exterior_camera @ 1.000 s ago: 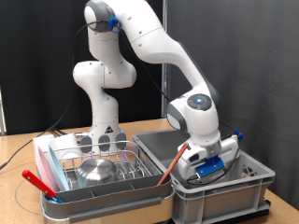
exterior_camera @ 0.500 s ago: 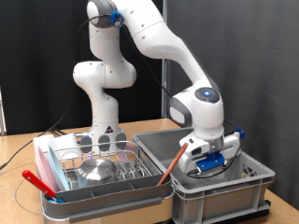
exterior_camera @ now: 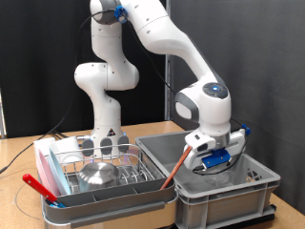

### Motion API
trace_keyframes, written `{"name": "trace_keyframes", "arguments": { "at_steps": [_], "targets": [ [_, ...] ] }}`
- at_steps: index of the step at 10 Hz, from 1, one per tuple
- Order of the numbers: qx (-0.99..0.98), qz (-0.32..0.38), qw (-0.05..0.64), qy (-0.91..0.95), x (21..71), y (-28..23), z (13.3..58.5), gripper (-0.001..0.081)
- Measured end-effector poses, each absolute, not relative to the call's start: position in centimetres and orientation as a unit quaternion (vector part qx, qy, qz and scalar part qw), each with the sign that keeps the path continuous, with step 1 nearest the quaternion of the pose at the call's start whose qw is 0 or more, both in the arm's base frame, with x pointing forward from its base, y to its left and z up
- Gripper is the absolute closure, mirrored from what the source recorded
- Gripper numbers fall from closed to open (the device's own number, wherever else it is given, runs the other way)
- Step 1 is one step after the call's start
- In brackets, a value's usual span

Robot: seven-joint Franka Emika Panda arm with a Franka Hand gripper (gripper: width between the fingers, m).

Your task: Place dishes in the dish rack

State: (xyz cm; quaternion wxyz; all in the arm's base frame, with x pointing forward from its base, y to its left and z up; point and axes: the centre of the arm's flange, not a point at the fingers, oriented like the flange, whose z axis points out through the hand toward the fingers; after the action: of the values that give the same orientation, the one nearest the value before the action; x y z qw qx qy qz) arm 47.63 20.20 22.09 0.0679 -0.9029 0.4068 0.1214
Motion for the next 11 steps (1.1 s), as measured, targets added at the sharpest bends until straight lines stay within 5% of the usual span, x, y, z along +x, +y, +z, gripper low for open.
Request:
{"name": "trace_keyframes", "arguments": {
  "at_steps": [11],
  "targets": [
    [-0.89,0.094,0.028,0.445,46.3,15.7,20.5,0.0001]
  ]
}}
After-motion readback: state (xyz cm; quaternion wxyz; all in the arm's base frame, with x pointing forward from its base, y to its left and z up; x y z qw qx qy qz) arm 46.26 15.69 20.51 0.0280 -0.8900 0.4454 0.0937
